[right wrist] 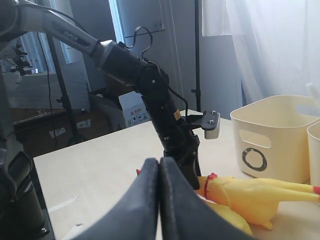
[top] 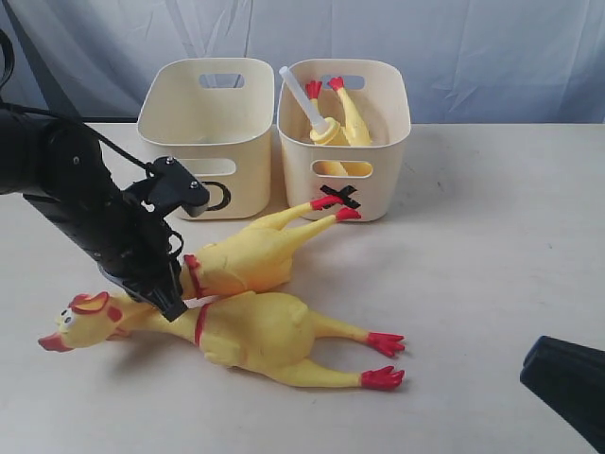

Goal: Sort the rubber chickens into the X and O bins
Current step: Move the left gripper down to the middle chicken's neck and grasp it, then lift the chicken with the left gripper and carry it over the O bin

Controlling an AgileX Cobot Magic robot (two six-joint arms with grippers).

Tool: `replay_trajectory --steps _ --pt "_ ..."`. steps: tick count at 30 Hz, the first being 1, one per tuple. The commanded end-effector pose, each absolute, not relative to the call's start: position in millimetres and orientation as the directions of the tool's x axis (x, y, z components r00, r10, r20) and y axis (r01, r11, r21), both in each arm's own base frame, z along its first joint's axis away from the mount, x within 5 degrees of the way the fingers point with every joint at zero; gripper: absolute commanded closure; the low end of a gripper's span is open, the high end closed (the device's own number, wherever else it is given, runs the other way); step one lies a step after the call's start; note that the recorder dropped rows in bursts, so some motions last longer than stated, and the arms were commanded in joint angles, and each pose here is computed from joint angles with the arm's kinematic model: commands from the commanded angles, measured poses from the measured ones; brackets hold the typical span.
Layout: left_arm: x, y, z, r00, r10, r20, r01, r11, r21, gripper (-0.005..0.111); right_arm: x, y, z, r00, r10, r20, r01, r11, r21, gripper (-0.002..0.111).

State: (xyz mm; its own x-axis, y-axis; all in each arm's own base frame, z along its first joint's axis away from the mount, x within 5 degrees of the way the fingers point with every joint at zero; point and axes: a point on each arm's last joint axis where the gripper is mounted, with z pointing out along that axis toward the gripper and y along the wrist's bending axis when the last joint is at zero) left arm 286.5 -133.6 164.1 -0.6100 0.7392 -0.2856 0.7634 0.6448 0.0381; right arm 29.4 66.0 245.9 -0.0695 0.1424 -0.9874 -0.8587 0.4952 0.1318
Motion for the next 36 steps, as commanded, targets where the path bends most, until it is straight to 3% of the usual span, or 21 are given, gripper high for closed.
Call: replay_trajectory --steps 1,6,19,36 --pt "286 -135 164 -0.615 0.736 -0.282 0.762 0.647 0.028 0.09 29 66 245 -0.066 0.139 -0.988 -0.859 0.496 0.127 0.109" --pt "286 -135 164 -0.612 0.741 -0.278 0.765 0.643 0.032 0.107 29 66 245 -0.066 0.139 -0.988 -0.859 0.496 0.127 0.109" --pt "283 -136 178 -0.621 0.762 -0.182 0.78 0.625 -0.045 0.107 29 66 245 -0.066 0.139 -0.988 -0.859 0.496 0.127 0.109" --pt "259 -125 237 -0.522 0.816 -0.247 0.838 0.545 0.031 0.107 29 66 245 -0.066 0.139 -0.988 -0.859 0.496 0.127 0.109"
